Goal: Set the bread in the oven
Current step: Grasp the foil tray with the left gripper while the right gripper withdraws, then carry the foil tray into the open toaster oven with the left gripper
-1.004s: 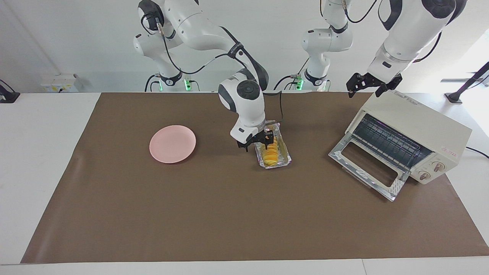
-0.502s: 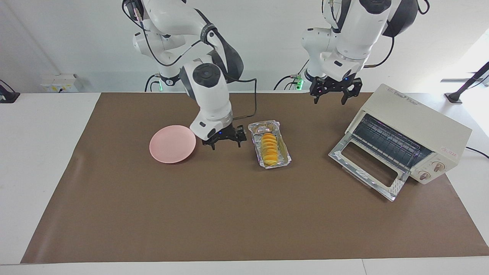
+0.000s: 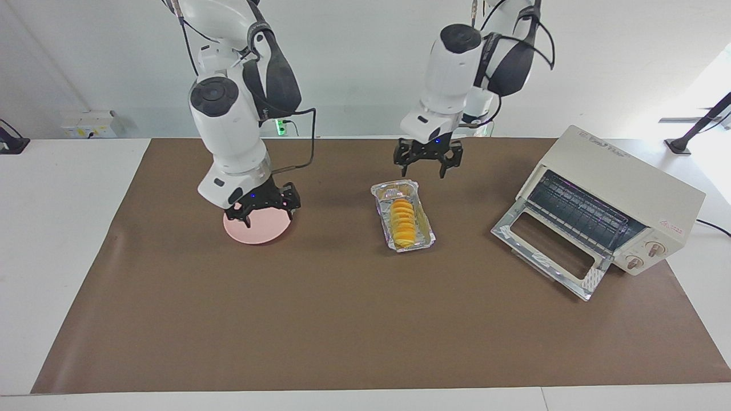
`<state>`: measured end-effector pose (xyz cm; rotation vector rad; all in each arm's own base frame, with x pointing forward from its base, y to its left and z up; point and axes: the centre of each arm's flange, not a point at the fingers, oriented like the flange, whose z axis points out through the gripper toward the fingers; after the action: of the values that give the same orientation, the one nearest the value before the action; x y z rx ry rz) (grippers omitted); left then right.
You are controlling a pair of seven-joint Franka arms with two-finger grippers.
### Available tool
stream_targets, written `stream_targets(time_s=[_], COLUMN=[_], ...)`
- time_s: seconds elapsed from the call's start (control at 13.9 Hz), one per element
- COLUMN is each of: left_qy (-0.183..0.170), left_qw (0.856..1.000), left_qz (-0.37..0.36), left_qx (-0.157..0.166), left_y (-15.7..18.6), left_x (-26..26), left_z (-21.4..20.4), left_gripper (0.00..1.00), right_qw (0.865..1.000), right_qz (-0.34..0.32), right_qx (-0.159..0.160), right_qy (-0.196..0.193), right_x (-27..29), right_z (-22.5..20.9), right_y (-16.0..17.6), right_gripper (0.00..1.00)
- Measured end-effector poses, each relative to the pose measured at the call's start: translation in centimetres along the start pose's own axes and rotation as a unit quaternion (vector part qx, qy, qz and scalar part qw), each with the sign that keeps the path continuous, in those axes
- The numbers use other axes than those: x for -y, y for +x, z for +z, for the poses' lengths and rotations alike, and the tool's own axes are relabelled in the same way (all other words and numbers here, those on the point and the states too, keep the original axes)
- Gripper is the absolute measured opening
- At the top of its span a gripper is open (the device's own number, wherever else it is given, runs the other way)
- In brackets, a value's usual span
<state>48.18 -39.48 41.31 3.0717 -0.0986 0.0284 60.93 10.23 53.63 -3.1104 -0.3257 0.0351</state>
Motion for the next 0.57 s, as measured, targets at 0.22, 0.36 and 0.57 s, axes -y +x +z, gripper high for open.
stream_targets(time_s=[0.22,0.36,0.57], left_qy=[0.009,0.014,0.021], left_qw=[1.000,0.999,0.998], left_qz=[-0.016,-0.034,-0.042], left_qx=[0.017,0.026,0.036], left_y=[0.2,0.0,-0.6], left_x=[-0.4,-0.8,-1.7], left_z=[4.0,6.1,8.4], left_gripper=[0.72,0.64,0.54], right_qw=[1.000,1.000,1.000], right_qz=[-0.015,-0.019,-0.007], right_qx=[0.012,0.019,0.024], right_qy=[0.000,0.000,0.000], right_x=[-4.1,-5.8,-7.8], right_z=[-3.2,-5.4,-7.7], right_y=[-2.8,-5.0,-7.4], right_gripper=[1.00,1.00,1.00])
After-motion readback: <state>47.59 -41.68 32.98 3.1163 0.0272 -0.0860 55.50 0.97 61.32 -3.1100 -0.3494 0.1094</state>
